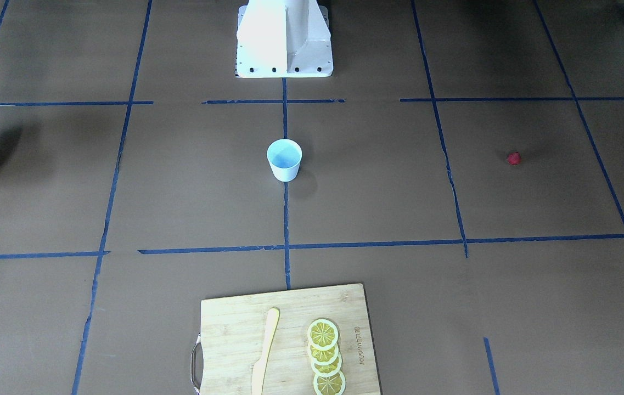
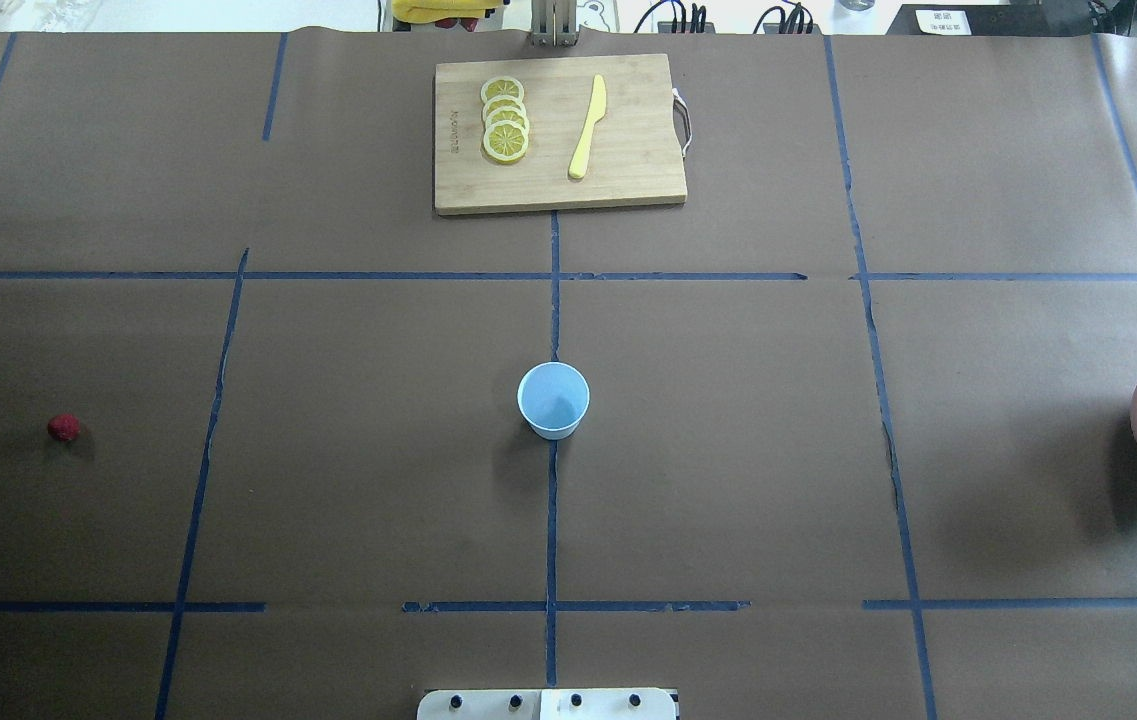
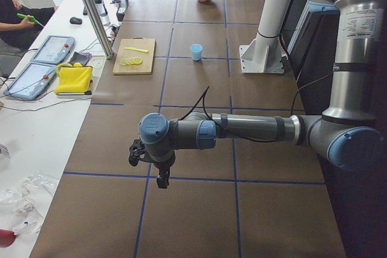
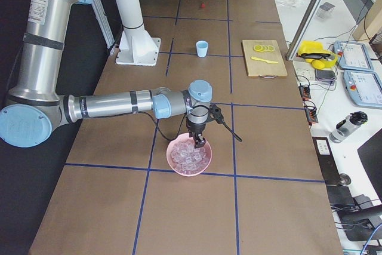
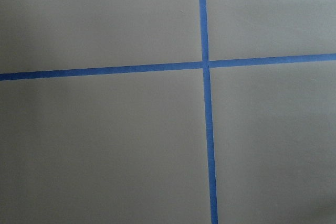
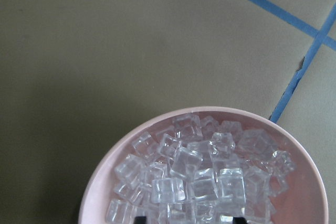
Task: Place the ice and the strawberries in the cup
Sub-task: 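Grasp an ice cube from the pink bowl with the right gripper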
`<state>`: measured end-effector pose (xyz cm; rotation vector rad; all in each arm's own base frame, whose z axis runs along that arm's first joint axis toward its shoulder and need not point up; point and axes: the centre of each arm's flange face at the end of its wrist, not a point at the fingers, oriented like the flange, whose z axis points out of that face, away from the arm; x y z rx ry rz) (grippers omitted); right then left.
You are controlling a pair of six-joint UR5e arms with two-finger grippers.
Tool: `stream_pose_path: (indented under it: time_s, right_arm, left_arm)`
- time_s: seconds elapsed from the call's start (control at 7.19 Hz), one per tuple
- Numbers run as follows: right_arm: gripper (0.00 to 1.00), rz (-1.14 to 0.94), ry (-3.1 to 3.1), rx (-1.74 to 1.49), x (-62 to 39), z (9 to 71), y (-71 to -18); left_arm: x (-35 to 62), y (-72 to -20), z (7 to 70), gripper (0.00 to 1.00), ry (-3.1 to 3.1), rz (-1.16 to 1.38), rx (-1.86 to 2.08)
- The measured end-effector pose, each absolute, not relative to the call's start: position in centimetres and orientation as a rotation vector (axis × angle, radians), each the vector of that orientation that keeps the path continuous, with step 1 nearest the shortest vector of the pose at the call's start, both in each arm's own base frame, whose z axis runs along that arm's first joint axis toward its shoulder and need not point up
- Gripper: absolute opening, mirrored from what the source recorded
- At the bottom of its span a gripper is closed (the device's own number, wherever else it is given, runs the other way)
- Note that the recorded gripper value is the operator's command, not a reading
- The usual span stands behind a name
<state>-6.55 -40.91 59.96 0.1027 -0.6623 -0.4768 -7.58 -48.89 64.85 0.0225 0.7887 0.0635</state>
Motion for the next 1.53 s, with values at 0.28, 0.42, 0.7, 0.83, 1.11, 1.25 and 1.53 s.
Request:
stream_pose_path:
  time_s: [0.28,0.42,0.7,0.83,1.11,1.25,1.53]
  right_arm:
    - [0.63,-0.508,-0.64,0.076,-8.0,61.0,-40.6]
    - [0.61,-0.526,-0.632,0.07,-8.7,61.2,-40.5]
    - [0.54,-0.541,-0.627,0.068,-9.2,61.2,-40.3]
    - [0.54,-0.543,-0.626,0.065,-9.2,61.3,-40.1]
    - [0.54,-0.544,-0.617,0.052,-9.1,61.9,-39.6]
    - [0.54,-0.546,-0.607,0.046,-9.0,62.2,-39.3]
    - [0.53,-0.553,-0.597,0.033,-9.2,62.7,-38.9]
  left_arm:
    - [-7.6,-48.8,64.8,1.0,0.79,0.064,0.024]
    - [-7.6,-48.8,64.7,1.0,0.79,0.065,0.026]
    - [-7.6,-48.8,64.5,1.0,0.789,0.066,0.03]
    - [-7.6,-48.8,64.5,1.0,0.789,0.066,0.03]
    - [-7.6,-48.8,64.4,1.0,0.79,0.067,0.032]
    - [-7.6,-48.7,64.3,1.0,0.79,0.068,0.034]
    - [-7.6,-48.8,63.9,1.0,0.79,0.07,0.042]
